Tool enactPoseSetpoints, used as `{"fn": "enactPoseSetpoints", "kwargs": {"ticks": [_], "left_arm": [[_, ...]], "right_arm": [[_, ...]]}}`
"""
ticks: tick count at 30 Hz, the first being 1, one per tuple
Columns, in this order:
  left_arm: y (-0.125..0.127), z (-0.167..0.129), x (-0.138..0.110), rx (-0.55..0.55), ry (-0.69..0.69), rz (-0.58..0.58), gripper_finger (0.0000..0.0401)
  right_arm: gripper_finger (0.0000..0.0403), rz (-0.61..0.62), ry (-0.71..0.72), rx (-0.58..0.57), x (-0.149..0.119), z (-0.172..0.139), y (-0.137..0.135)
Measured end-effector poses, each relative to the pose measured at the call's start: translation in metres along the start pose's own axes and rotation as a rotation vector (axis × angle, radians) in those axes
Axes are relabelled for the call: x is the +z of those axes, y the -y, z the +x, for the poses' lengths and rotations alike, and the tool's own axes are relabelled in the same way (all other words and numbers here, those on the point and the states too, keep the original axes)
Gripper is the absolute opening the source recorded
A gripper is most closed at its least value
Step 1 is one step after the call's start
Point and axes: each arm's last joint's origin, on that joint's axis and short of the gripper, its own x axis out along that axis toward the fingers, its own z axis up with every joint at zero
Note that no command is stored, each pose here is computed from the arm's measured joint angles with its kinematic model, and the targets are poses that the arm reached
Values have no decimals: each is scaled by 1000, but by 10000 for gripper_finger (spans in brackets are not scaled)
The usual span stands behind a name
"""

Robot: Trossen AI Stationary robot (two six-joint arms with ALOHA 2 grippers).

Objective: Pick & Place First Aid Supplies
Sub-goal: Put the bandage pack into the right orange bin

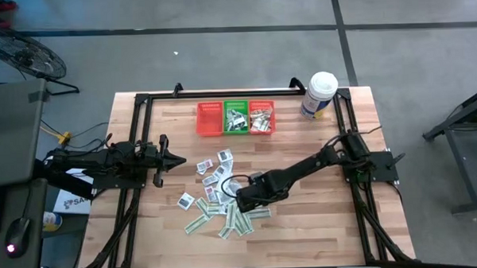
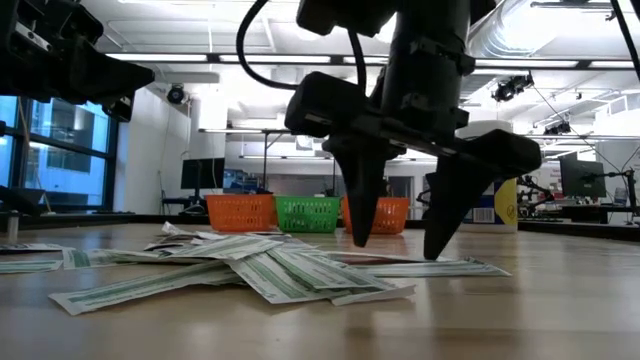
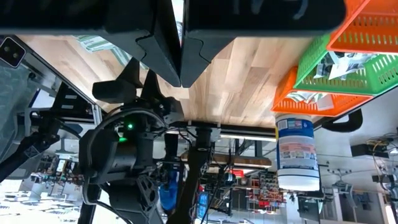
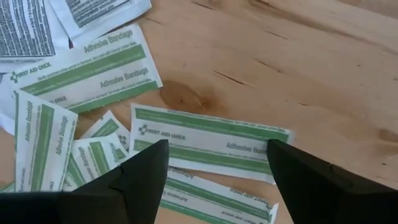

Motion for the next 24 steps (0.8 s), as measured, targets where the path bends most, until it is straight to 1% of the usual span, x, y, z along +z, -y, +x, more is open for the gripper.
{"fn": "enactPoseSetpoints", "kwargs": {"ticks": [3,5,10,14,19,24], "left_arm": [[0,0,0,0,0,0,1],[0,0,0,0,0,0,1],[0,0,0,0,0,0,1],[0,0,0,0,0,0,1],[0,0,0,0,0,0,1],[0,0,0,0,0,0,1]], "right_arm": [[264,-4,12,-30,0,3,2],[253,-7,8,-51,0,8,4],[210,-47,-39,-99,-1,26,6],[184,-66,-34,-118,-1,30,7],[179,-80,16,-133,-1,30,8],[185,-107,11,-128,-1,30,8]]}}
